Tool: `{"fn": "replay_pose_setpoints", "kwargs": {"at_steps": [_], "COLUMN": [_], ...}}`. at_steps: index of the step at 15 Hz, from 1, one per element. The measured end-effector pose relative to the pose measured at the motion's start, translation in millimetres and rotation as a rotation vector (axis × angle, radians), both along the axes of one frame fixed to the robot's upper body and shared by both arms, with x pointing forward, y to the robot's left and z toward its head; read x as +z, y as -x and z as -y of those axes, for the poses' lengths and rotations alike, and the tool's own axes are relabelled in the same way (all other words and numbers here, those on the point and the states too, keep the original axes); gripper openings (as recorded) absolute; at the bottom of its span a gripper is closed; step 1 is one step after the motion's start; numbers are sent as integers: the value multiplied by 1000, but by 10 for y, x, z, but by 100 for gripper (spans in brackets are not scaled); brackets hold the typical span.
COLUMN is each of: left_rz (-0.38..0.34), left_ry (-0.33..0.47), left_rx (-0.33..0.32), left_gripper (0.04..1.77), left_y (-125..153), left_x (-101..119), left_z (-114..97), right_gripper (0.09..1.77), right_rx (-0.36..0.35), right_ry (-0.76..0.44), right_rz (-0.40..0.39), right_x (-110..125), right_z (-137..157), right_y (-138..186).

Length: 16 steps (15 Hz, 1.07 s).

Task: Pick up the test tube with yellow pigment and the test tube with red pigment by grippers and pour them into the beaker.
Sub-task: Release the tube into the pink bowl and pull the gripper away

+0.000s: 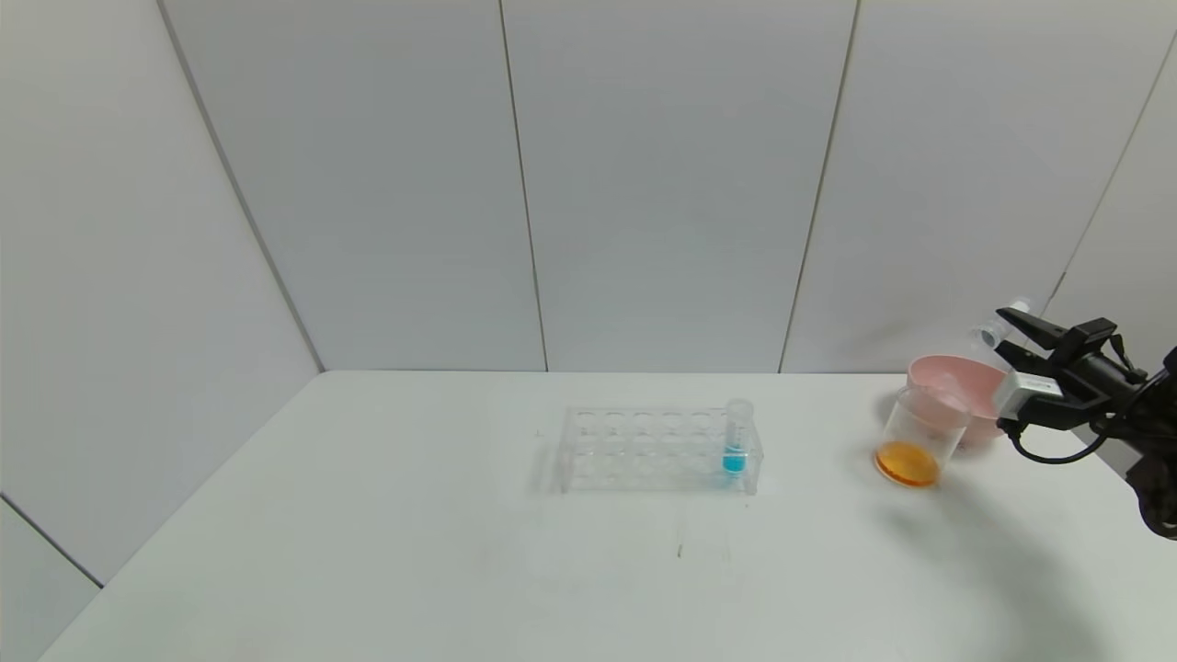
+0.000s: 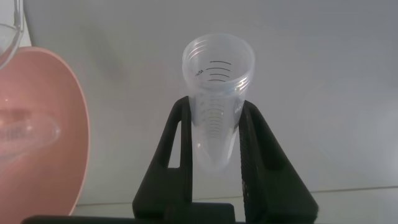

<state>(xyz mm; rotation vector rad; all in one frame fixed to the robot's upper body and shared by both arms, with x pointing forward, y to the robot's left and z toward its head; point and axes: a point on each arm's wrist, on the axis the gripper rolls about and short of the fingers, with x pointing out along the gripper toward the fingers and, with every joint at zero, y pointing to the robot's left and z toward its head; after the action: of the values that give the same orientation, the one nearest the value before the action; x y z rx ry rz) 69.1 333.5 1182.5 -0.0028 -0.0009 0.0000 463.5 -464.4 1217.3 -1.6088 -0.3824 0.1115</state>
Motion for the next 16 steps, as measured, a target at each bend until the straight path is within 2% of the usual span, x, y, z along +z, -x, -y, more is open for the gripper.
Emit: {"fn": "replay_pose_setpoints", "kwargs": {"at_steps": [2,3,7,10,13,14,16], "left_rz": [0,0,0,0,0,0,0], "left_ry": [0,0,0,0,0,0,0], "left_rx": [0,0,0,0,0,0,0], "left_gripper": [176,176,176,176,176,176,176], "left_y": [0,0,0,0,0,0,0], "left_x": [0,0,0,0,0,0,0], "left_z": [0,0,0,0,0,0,0], "right_gripper": [51,51,51,51,51,51,51], "right_rx": [-71,-104,-252,-294,-298,-289,-278], "right_ry": [-114,-207,-697,-1082,-1390,-1449,-1478], "right_rz": [-66,-97,-207,-291,-383,-395,-412], "right_x": [-14,13,135,129,85,92,87], "right_z": [17,25,57,56,13,-11,-64], "right_y": [-32,-70,-259,-328,-365,-380,-398]}}
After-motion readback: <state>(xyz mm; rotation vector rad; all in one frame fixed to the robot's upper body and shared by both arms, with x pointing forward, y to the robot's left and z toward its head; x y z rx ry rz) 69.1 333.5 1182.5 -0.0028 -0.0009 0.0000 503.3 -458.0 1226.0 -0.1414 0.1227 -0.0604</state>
